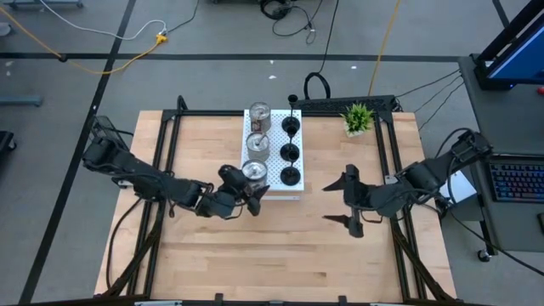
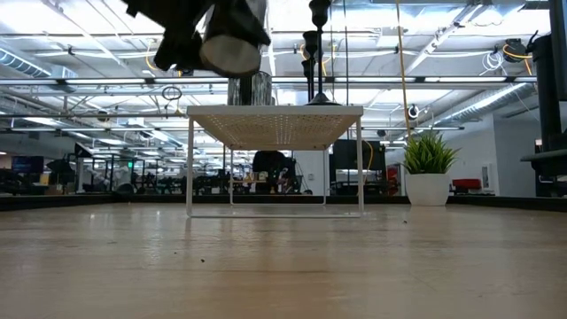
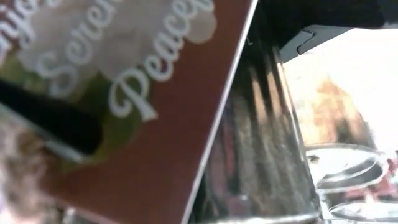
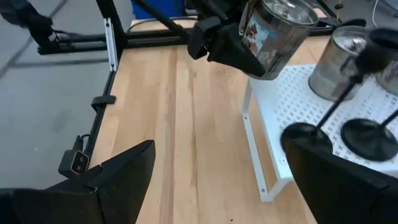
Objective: Pick & Place candle stick holders
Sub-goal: Put the brown scented candle on the shelf aligned with the brown scented candles
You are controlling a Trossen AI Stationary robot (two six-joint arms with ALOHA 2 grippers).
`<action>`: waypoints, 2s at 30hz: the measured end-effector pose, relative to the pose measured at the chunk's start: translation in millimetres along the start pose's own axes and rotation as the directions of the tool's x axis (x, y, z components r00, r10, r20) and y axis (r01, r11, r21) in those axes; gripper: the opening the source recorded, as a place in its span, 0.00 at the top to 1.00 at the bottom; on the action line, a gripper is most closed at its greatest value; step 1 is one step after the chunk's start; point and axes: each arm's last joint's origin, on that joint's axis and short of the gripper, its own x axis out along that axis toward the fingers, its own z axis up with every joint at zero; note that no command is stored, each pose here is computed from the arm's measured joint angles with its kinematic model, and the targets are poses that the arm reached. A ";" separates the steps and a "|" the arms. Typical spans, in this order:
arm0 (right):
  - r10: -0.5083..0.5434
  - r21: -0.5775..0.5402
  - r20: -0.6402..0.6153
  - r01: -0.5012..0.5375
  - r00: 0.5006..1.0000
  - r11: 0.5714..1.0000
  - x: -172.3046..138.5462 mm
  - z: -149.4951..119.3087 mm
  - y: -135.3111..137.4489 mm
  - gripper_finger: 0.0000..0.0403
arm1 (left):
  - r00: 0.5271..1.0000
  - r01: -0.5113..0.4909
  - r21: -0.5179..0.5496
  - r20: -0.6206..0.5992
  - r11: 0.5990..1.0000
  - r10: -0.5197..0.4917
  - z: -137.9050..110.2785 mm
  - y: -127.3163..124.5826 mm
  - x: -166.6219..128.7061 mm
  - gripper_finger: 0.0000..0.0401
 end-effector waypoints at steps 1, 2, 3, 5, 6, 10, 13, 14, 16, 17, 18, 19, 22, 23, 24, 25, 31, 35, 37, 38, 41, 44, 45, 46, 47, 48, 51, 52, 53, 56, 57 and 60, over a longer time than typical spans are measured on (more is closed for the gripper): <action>0.005 0.011 0.013 -0.005 1.000 1.000 -1.7 -4.8 -2.8 0.12 | 1.000 -0.009 -0.006 0.003 1.000 0.009 -3.3 2.8 1.1 0.10; 0.013 0.024 0.034 -0.014 0.999 1.000 -3.6 -9.4 -5.7 0.12 | 1.000 -0.019 -0.003 0.003 1.000 0.019 -6.4 5.4 2.1 0.10; 0.023 0.038 0.062 -0.026 0.998 0.999 -5.6 -14.2 -8.7 0.12 | 1.000 -0.030 0.003 0.002 1.000 0.030 -9.1 7.5 2.6 0.10; 0.047 0.069 0.132 -0.056 0.990 0.996 -9.0 -25.4 -15.0 0.12 | 0.998 -0.061 0.000 0.017 0.998 0.061 -12.6 10.9 3.2 0.10; 0.059 0.078 0.166 -0.072 0.984 0.994 -10.3 -31.9 -18.3 0.12 | 0.997 -0.069 -0.008 0.029 0.998 0.069 -13.7 11.9 3.2 0.10; 0.082 0.069 0.251 -0.103 0.964 0.992 -14.8 -62.6 -33.3 0.12 | 0.997 -0.056 -0.035 0.058 0.998 0.058 -23.8 15.1 7.0 0.10; 0.096 0.017 0.293 -0.106 0.951 0.994 -18.4 -82.9 -43.3 0.12 | 0.995 -0.055 -0.029 0.079 0.998 0.057 -30.4 12.8 11.7 0.10; 0.100 0.005 0.306 -0.106 0.947 0.994 -19.1 -89.1 -46.2 0.12 | 0.994 -0.063 -0.026 0.086 0.998 0.065 -32.2 12.0 13.4 0.10; 0.107 0.012 0.341 -0.118 0.934 0.993 -22.1 -97.5 -51.2 0.12 | 0.992 -0.077 -0.013 0.097 0.997 0.077 -35.9 11.2 18.5 0.10; 0.110 0.021 0.359 -0.126 0.927 0.992 -23.4 -101.1 -53.3 0.12 | 0.992 -0.081 -0.008 0.099 0.997 0.081 -38.3 11.1 21.7 0.10; 0.113 0.028 0.374 -0.133 0.920 0.991 -24.5 -104.1 -55.1 0.12 | 0.991 -0.089 0.001 0.099 0.996 0.088 -40.5 11.7 25.2 0.10; 0.116 0.034 0.389 -0.139 0.914 0.990 -25.8 -106.0 -56.5 0.12 | 0.990 -0.099 0.015 0.099 0.995 0.097 -42.8 12.7 29.0 0.10; 0.122 0.045 0.425 -0.156 0.897 0.987 -29.5 -110.2 -60.1 0.12 | 0.987 -0.117 0.010 0.111 0.993 0.115 -46.6 14.5 38.3 0.10; 0.123 0.048 0.432 -0.159 0.894 0.986 -31.0 -110.8 -61.1 0.12 | 0.985 -0.129 0.011 0.116 0.992 0.126 -47.5 15.2 40.4 0.10; 0.124 0.050 0.437 -0.161 0.891 0.986 -32.3 -110.8 -61.8 0.12 | 0.984 -0.136 0.016 0.119 0.991 0.133 -48.0 15.8 42.1 0.10; 0.124 0.051 0.441 -0.163 0.889 0.985 -33.4 -110.8 -62.4 0.12 | 0.983 -0.143 0.021 0.122 0.990 0.139 -48.0 16.7 43.5 0.10; 0.125 0.038 0.445 -0.158 0.887 0.987 -35.0 -111.0 -63.3 0.12 | 0.982 -0.149 0.010 0.118 0.989 0.146 -43.4 24.1 52.7 0.09; 0.125 0.013 0.444 -0.145 0.887 0.989 -35.0 -111.1 -63.4 0.12 | 0.986 -0.130 0.008 0.106 0.991 0.128 -42.0 26.6 56.3 0.10; 0.125 0.012 0.444 -0.145 0.887 0.989 -35.0 -111.1 -63.4 0.12 | 0.988 -0.117 0.008 0.100 0.993 0.115 -41.8 26.3 56.6 0.09; 0.125 0.012 0.444 -0.145 0.887 0.989 -35.0 -111.1 -63.4 0.12 | 0.989 -0.112 0.008 0.098 0.994 0.111 -41.9 26.2 56.6 0.08; 0.125 0.012 0.444 -0.145 0.887 0.989 -35.0 -111.1 -63.4 0.12 | 0.991 -0.099 0.006 0.093 0.995 0.098 -42.4 25.2 56.0 0.03; 0.125 0.012 0.444 -0.145 0.887 0.989 -35.0 -111.1 -63.4 0.12 | 0.991 -0.096 0.011 0.092 0.995 0.095 -42.6 24.4 55.3 0.03; 0.125 0.012 0.444 -0.145 0.887 0.989 -35.0 -111.1 -63.4 0.12 | 0.991 -0.097 0.015 0.092 0.995 0.095 -42.6 24.4 55.3 0.04; 0.125 0.012 0.444 -0.145 0.887 0.989 -35.0 -111.1 -63.4 0.12 | 0.991 -0.097 0.017 0.092 0.995 0.095 -42.7 24.4 55.3 0.05; 0.125 0.012 0.444 -0.145 0.887 0.989 -35.0 -111.1 -63.4 0.12 | 0.991 -0.098 0.019 0.092 0.995 0.096 -42.7 24.5 55.3 0.06; 0.125 0.012 0.444 -0.145 0.887 0.989 -35.0 -111.1 -63.4 0.12 | 0.991 -0.098 0.019 0.092 0.995 0.096 -42.6 24.4 55.3 0.06; 0.125 0.012 0.444 -0.145 0.887 0.989 -35.0 -111.1 -63.3 0.12 | 0.991 -0.099 0.030 0.092 0.995 0.096 -42.5 24.4 55.3 0.07; 0.125 0.012 0.444 -0.145 0.887 0.989 -35.0 -111.1 -63.3 0.12 | 0.991 -0.099 0.033 0.092 0.994 0.096 -42.5 24.4 55.3 0.06; 0.125 0.012 0.444 -0.145 0.887 0.989 -35.0 -111.1 -63.3 0.12 | 0.991 -0.101 0.036 0.092 0.994 0.098 -42.6 24.5 55.3 0.05; 0.125 0.012 0.444 -0.145 0.887 0.989 -35.0 -111.1 -63.3 0.12 | 0.990 -0.107 0.035 0.095 0.994 0.103 -42.5 24.7 55.2 0.02; 0.125 0.012 0.444 -0.145 0.887 0.989 -35.0 -111.1 -63.3 0.12 | 0.990 -0.107 0.037 0.095 0.994 0.103 -42.3 24.7 55.2 0.02; 0.125 0.012 0.444 -0.145 0.887 0.989 -35.0 -111.1 -63.3 0.12 | 0.987 -0.121 0.049 0.111 0.991 0.115 -37.4 25.3 52.7 0.01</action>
